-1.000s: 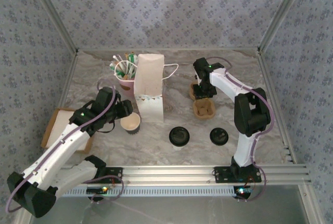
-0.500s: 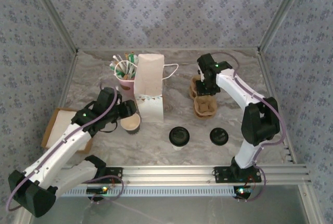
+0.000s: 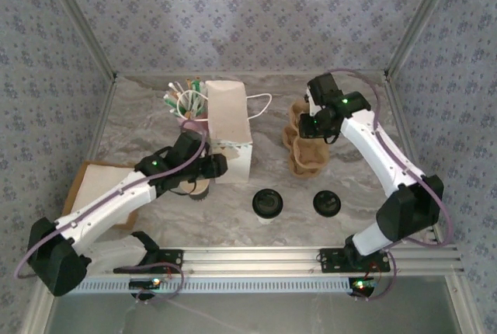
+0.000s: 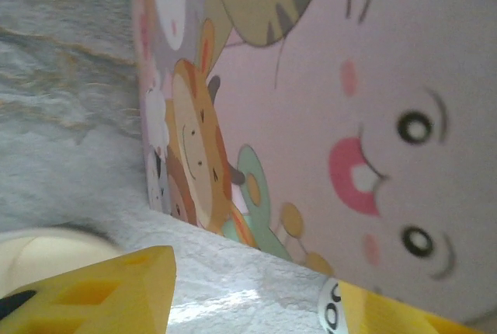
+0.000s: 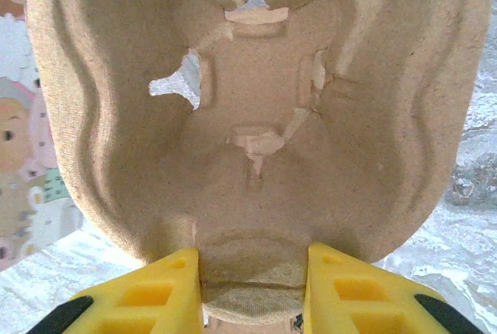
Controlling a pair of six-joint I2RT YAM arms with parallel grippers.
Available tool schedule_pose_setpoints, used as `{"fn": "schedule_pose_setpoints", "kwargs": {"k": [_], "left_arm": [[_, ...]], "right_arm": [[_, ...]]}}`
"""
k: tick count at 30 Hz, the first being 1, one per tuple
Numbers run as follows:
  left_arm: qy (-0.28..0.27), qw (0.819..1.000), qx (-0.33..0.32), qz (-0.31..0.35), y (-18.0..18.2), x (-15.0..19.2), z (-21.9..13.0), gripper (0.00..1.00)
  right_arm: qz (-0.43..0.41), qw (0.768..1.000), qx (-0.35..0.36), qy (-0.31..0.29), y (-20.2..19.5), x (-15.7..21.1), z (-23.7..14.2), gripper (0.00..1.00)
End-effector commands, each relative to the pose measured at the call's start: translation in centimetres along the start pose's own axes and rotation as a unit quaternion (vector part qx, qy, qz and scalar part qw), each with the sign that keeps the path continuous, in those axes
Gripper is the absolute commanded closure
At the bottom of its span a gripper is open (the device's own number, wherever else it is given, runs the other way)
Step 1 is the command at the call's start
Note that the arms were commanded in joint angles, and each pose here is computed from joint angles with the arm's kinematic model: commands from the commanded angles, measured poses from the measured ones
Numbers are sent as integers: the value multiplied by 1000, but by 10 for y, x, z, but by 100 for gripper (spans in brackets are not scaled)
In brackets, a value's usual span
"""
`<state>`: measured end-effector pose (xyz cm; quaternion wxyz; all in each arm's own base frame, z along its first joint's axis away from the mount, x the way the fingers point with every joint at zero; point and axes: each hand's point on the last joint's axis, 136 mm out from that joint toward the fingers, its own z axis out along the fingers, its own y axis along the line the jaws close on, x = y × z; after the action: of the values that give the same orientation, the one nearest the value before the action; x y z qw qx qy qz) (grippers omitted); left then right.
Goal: Pack the takeout coffee
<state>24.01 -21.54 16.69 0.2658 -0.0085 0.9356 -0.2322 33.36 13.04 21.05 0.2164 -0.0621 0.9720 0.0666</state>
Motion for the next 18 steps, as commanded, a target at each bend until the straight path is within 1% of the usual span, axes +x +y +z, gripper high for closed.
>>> {"fn": "schedule_pose_setpoints", "kwargs": {"k": [1,5,9,11,13,15,18], "left_arm": [[-23,999,39,13,-36,-17,-4,43],[-13,998,51,32,-58,-10,3,43],[-19,998,49,42,-67,-8,-8,42],[-28,998,42,39,-65,-8,-22,40],[-39,998,18,40,-56,-10,-38,39],[-46,997,-11,57,-49,-10,-57,37],[-57,993,-36,94,-50,-14,-85,37]], "right_arm": [[7,1000,-16,-19,5,-2,-30,67],[9,999,-24,-36,5,-3,-48,67],[8,998,-32,-56,7,-6,-69,67],[8,997,-31,-67,6,-8,-81,67],[7,997,-29,-77,4,-10,-91,67],[6,996,-28,-86,3,-11,-100,67],[6,995,-30,-95,2,-11,-109,67]]}}
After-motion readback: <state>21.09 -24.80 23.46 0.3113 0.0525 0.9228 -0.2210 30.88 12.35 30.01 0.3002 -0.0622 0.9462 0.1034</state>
